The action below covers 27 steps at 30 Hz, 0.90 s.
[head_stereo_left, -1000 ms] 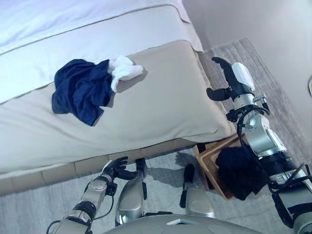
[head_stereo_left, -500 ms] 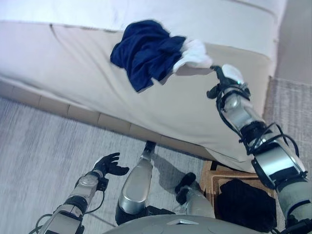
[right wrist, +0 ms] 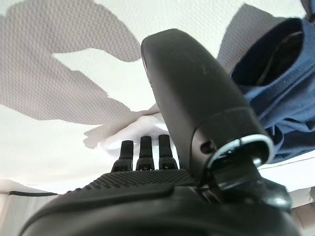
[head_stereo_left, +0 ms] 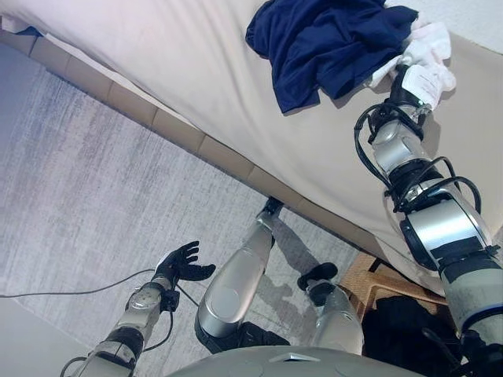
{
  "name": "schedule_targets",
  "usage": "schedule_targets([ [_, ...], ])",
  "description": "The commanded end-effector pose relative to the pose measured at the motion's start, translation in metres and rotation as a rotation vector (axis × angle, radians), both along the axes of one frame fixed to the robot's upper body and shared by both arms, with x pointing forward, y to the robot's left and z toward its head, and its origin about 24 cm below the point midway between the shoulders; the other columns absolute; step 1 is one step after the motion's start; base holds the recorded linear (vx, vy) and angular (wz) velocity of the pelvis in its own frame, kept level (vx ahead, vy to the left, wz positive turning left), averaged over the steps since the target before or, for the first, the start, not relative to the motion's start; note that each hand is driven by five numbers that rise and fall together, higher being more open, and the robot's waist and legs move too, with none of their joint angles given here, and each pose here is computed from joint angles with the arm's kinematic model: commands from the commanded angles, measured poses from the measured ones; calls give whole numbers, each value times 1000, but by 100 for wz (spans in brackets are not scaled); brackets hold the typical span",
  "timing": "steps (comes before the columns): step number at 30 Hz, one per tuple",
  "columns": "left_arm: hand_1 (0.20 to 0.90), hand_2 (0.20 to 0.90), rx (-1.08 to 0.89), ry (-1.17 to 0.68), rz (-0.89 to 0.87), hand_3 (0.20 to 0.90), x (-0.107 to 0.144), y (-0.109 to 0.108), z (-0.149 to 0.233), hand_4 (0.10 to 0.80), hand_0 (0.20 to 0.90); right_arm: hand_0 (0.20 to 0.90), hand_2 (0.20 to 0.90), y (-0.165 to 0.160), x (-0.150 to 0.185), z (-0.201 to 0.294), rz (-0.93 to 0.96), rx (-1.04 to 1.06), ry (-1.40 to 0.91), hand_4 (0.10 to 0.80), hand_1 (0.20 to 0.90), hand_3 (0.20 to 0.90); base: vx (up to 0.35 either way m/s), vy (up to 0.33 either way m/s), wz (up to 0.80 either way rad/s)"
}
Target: Pick up the clothes from the bed and place them into the basket
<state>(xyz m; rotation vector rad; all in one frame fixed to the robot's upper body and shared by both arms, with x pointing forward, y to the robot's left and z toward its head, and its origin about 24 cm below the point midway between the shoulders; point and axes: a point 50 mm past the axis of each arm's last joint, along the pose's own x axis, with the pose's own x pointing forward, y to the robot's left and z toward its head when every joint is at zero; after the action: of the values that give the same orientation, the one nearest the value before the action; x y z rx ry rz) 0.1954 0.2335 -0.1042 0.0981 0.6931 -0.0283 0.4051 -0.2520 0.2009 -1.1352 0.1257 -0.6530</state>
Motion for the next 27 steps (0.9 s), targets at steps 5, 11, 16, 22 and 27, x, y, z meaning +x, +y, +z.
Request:
schedule_targets([
  [5, 900, 900, -219, -49, 114, 900, -30, 3, -6, 800, 900, 855, 855, -15, -8, 88, -89, -257, -191, 748, 855, 848, 17, 31, -4],
  [11, 900, 900, -467, -257, 112, 900, 3, -9, 24, 800, 900, 300, 300, 0, -6, 103, -27, -262, -265, 100, 300, 200, 48, -35, 1],
  [16, 900, 900, -553, -367, 76, 900, 34, -26, 50, 800, 900, 300, 300, 26, -5, 118, 97, -240, -381, 100, 300, 200, 41, -49, -7],
  [22, 900, 900, -484, -327, 82, 900, 51, -35, 54, 800, 900, 300, 300, 56, -10, 136, 241, -246, -570, 100, 300, 200, 15, -35, -14],
  [27, 900, 900, -364, -176, 104, 900, 39, -27, 32, 800, 900, 300, 300, 70, -19, 146, 340, -231, -698, 100, 300, 200, 13, -28, -11],
])
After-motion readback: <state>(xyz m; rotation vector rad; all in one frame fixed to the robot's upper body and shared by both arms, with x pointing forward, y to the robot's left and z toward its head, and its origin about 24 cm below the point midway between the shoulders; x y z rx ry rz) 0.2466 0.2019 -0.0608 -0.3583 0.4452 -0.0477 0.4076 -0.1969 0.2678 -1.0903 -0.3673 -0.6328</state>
